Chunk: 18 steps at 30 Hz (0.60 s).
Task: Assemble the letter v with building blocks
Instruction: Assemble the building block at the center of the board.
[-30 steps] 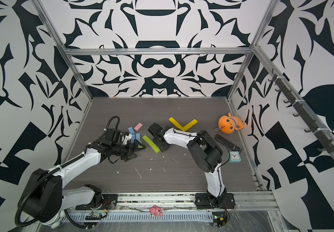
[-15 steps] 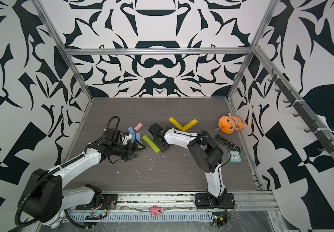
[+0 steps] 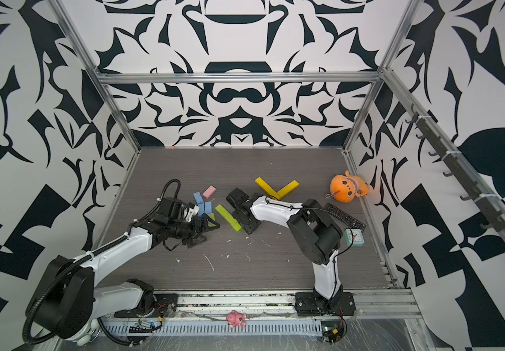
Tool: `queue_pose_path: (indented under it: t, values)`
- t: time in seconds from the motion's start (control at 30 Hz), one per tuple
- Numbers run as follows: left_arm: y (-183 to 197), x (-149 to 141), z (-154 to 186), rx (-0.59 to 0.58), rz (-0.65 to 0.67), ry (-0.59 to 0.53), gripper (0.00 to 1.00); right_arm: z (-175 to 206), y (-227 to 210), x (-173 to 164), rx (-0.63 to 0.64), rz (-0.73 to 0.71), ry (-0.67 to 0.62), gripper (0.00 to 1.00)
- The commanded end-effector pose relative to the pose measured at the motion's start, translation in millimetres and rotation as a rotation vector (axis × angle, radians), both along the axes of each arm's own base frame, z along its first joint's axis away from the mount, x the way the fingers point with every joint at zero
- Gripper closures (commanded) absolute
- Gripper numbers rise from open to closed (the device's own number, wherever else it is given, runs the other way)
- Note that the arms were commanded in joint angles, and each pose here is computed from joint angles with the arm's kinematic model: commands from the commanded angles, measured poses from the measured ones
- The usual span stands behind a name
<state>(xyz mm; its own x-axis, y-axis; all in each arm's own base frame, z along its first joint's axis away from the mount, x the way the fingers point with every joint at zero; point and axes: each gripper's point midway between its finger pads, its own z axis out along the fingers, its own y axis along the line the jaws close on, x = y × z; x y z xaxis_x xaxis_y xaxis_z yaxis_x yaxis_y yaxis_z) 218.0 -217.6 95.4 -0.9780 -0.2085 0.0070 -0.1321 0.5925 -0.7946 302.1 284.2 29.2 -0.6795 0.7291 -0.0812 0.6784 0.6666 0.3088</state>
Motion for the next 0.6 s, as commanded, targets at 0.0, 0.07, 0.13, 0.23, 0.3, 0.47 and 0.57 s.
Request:
queue_pose_path:
  t: [0.0,0.07,0.13,0.23,0.3,0.47,0.57]
  values:
    - [-6.4,-1.5,5.5,-0.037,-0.013,-0.029,0.01,12.0,-16.3,-0.4,-0.052,0.039,-0.030,0.22]
    - [-9.9,-1.9,3.7,-0.040,-0.018,-0.033,0.01,24.7,-19.3,8.6,-0.053,0.063,-0.076,0.17]
    - [-14.6,-2.4,1.0,-0.040,-0.024,-0.039,0.01,37.7,-25.1,15.5,-0.054,0.080,-0.112,0.07]
    - [-23.0,-0.6,-2.9,-0.038,-0.016,-0.051,0.01,58.8,-39.6,27.2,-0.053,0.119,-0.175,0.01]
    - [-28.6,0.8,-14.2,-0.017,-0.001,-0.036,0.01,72.5,-52.5,33.5,-0.045,0.156,-0.213,0.01]
    - [-44.8,4.6,-29.8,0.046,0.024,-0.036,0.01,105.5,-84.0,40.7,-0.025,0.252,-0.323,0.01]
    - [-55.2,8.1,-38.2,0.072,0.038,-0.031,0.01,124.2,-98.8,40.4,-0.039,0.317,-0.371,0.01]
